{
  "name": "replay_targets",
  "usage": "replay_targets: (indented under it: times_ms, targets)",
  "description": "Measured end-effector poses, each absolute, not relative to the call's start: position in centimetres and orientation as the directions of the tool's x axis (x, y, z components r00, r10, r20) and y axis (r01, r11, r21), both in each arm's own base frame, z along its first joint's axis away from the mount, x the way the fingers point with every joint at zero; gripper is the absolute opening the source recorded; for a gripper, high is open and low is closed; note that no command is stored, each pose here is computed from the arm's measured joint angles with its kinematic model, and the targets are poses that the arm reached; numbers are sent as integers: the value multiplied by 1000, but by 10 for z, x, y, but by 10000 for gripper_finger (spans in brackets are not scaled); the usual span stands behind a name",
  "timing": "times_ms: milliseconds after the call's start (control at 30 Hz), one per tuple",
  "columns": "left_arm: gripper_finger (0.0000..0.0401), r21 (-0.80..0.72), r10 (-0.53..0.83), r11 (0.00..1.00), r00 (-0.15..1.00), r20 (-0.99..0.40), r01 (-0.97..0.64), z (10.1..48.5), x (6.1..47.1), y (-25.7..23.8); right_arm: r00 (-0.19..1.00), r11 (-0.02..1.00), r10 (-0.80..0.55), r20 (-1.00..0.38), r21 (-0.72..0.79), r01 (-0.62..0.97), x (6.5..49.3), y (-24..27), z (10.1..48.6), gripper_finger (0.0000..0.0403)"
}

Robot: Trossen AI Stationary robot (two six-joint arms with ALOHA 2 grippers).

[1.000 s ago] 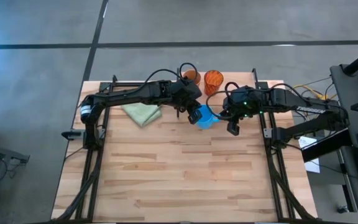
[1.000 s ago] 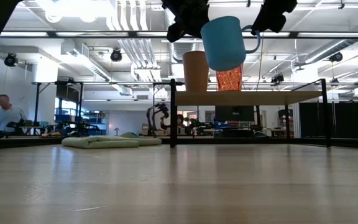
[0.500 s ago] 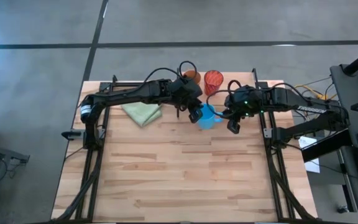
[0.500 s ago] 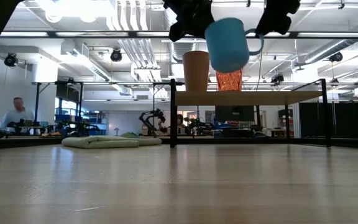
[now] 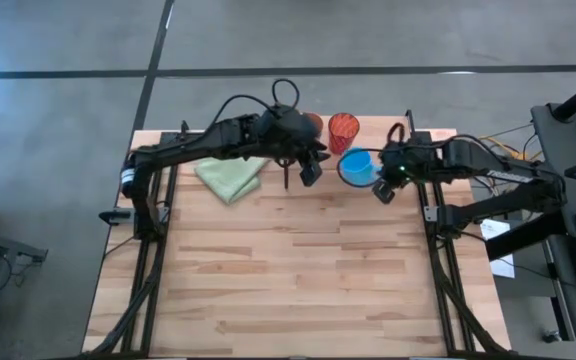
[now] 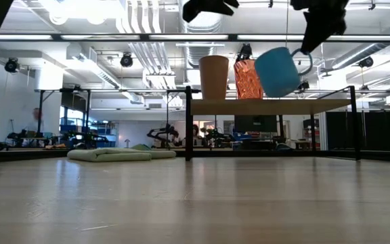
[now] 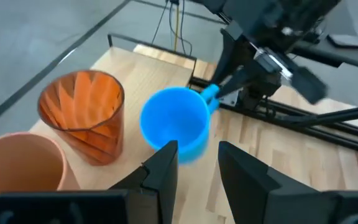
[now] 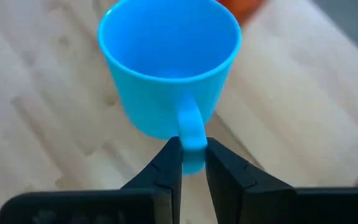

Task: Stack small to large cups/mugs on shelf
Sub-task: Put the blue mug on the shelf

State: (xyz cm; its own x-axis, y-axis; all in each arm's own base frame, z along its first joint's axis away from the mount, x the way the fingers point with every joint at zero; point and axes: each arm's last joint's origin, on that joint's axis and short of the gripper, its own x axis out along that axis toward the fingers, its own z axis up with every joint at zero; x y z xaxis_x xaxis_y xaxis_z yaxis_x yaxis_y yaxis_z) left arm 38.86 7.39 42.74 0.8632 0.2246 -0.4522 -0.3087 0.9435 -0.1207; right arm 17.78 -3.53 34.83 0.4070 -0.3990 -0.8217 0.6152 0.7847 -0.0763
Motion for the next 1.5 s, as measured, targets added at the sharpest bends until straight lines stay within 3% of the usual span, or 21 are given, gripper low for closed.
replay_targets:
  times_ms: [233,367,900,1200,1500]
  targets:
    - [102,-120,240,940,872,-427,-318,439,378,75,382,620,-595,-707,-102,778,155,-38,362,52]
    - [102,-122,244,940,878,-411,-319,444,373,75,300,501,-685,-664,-131,855,144,-39,362,52]
    - [102,-74,257,947,879,-402,-311,448,368,76,144,271,-749,-647,-101,957,150,-43,304,52]
    - [102,-70,266,945,878,-397,-318,450,366,77,174,256,-778,-604,-51,965,157,-45,298,55]
    - [102,-71,268,945,879,-395,-319,451,365,78,187,291,-748,-637,-62,955,158,-44,294,86]
